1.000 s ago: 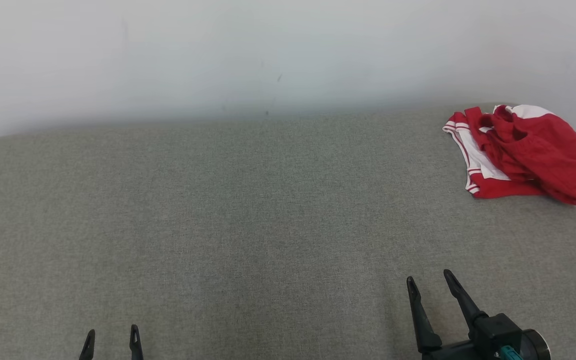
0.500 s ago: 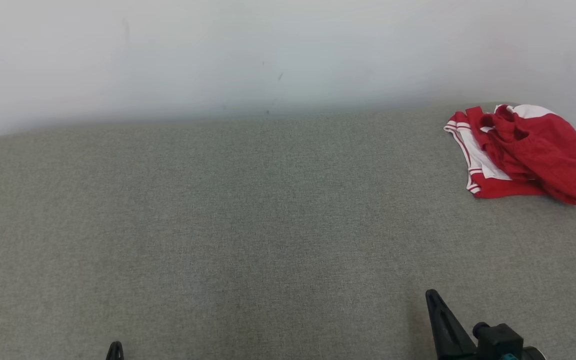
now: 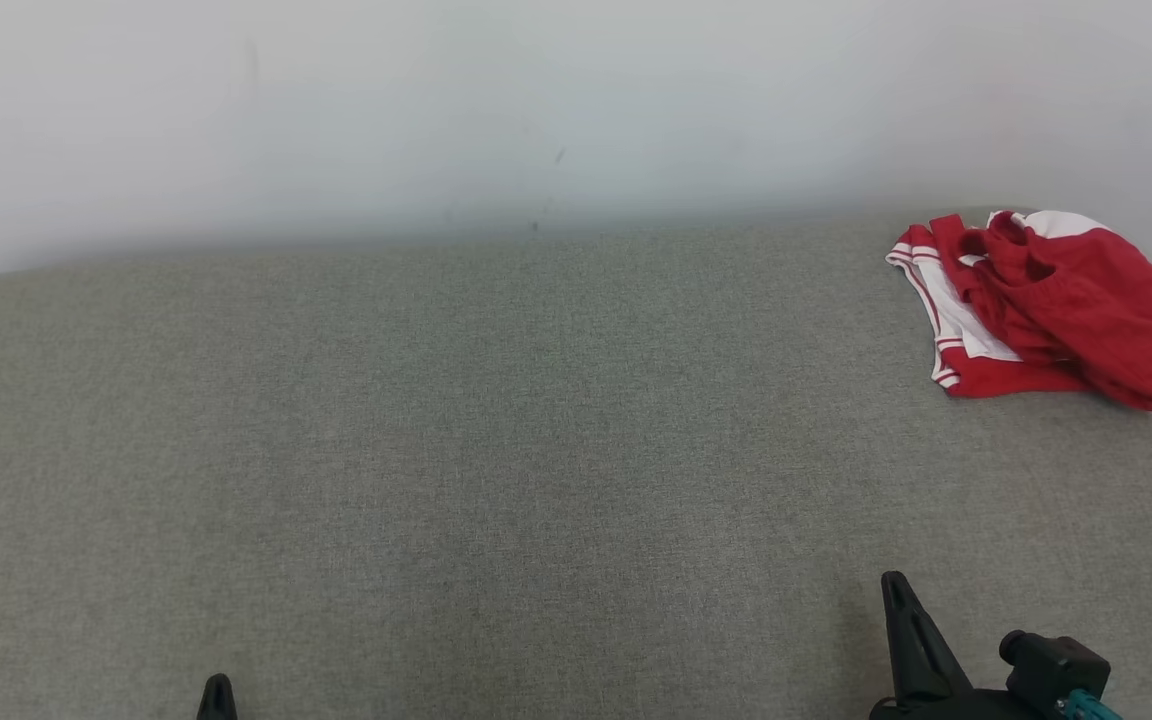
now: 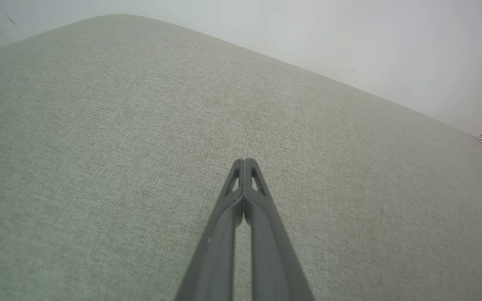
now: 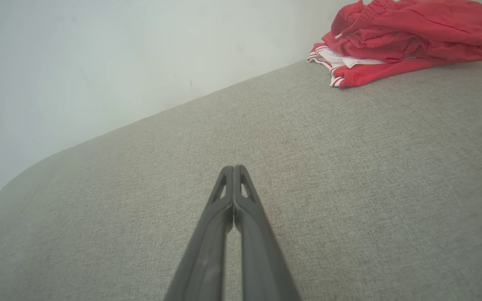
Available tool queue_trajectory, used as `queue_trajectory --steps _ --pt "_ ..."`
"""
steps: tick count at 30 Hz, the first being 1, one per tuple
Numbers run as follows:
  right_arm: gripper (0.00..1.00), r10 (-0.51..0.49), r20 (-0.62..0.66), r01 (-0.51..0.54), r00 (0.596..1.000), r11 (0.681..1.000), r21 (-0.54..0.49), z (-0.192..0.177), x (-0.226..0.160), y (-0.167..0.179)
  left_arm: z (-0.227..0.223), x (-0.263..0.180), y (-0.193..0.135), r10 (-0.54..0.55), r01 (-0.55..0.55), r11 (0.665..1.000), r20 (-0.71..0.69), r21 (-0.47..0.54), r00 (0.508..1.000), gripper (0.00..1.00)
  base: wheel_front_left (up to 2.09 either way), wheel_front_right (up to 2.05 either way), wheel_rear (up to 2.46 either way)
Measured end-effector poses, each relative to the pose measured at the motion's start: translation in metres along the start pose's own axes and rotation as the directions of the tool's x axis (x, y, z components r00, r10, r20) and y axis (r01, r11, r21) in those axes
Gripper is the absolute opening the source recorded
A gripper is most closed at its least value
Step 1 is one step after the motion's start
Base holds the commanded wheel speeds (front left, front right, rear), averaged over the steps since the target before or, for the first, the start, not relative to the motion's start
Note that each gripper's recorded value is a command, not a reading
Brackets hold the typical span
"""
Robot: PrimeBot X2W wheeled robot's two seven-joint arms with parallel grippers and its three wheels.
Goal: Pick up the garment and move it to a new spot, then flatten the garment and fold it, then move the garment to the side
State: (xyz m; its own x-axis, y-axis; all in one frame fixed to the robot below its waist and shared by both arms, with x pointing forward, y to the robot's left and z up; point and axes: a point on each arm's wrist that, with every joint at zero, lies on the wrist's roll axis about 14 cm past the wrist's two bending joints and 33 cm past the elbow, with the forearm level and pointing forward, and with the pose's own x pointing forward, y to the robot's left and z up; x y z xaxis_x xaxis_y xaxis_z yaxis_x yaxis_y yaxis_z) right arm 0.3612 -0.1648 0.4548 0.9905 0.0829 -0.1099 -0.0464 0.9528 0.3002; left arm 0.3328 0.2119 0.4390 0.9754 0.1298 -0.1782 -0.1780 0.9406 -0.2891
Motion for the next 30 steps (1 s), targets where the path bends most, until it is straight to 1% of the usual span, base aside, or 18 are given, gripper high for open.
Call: queue_trajectory --steps 3,4,8,14,24,30 --pt "0.00 -0.012 0.001 0.012 1.000 0.998 0.056 0.002 0.001 -0.002 0.001 0.002 0.000 0.004 -0.004 0.998 -0.004 -0.055 1.000 0.00 0.00 0.00 0.00" --pt "0.00 -0.019 0.004 0.019 1.000 0.996 0.091 0.003 0.002 -0.004 0.003 0.004 -0.002 0.000 0.000 0.996 -0.003 -0.088 1.000 0.00 0.00 0.00 0.00" --pt "0.00 -0.030 0.010 0.028 0.999 0.987 0.161 0.007 0.004 -0.005 0.003 0.005 -0.001 0.003 -0.005 0.988 -0.011 -0.157 1.000 0.00 0.00 0.00 0.00" --pt "0.00 -0.048 0.010 0.044 0.999 0.966 0.256 0.010 0.004 -0.009 0.007 0.010 -0.003 0.002 -0.005 0.966 -0.013 -0.258 1.000 0.00 0.00 0.00 0.00" --pt "0.00 -0.062 0.021 0.049 0.998 0.915 0.401 0.017 0.008 -0.012 0.011 0.014 -0.006 -0.013 0.004 0.918 -0.018 -0.397 1.000 0.00 0.00 0.00 0.00" --pt "0.00 -0.071 0.022 0.052 0.997 0.879 0.475 0.019 0.009 -0.015 0.016 0.019 -0.010 -0.026 0.018 0.879 -0.010 -0.477 1.000 0.00 0.00 0.00 0.00"
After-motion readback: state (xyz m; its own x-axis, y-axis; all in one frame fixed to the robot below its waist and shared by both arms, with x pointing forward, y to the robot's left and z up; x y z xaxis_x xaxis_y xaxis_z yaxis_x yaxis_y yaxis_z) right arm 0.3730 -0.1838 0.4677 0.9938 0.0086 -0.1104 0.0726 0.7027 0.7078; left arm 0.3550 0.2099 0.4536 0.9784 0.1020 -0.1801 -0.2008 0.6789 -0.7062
